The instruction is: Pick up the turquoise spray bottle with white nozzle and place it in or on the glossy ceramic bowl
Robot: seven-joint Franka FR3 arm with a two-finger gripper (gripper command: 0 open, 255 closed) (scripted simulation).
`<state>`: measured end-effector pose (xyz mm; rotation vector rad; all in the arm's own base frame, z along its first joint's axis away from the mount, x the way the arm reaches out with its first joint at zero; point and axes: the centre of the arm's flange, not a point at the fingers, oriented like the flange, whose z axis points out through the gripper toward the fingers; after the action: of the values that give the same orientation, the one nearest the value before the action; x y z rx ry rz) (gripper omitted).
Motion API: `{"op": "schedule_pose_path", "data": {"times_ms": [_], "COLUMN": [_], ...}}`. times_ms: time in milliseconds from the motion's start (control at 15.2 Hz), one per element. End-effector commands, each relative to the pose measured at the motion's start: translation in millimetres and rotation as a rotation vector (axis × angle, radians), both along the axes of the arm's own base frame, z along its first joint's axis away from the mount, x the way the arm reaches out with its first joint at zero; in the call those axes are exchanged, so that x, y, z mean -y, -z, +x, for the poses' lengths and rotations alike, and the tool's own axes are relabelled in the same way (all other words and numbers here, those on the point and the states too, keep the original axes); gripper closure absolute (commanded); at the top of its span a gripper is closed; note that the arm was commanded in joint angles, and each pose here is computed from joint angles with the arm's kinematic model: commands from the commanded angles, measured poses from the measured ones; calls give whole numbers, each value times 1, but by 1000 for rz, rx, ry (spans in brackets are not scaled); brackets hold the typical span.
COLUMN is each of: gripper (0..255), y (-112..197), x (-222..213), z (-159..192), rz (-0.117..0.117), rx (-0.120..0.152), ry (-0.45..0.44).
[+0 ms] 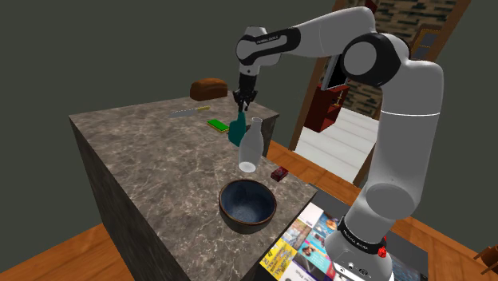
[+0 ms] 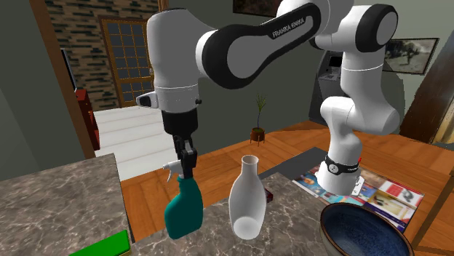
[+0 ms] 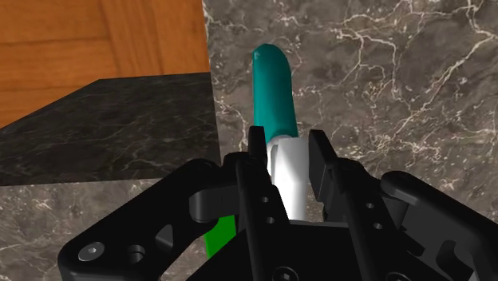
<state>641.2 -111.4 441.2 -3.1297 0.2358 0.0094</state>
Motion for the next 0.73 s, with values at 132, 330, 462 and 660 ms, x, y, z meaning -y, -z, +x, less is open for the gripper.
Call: {"op": "schedule_pose_path", "data": {"times_ms": [132, 330, 462, 660], "gripper": [255, 255, 255, 255], "y": [-20, -36, -46, -62], "x": [1, 1, 1, 1], "z": [0, 0, 0, 0], "rz": [0, 0, 0, 0], "rx": [0, 0, 0, 0], "ry": [0, 0, 0, 0]}}
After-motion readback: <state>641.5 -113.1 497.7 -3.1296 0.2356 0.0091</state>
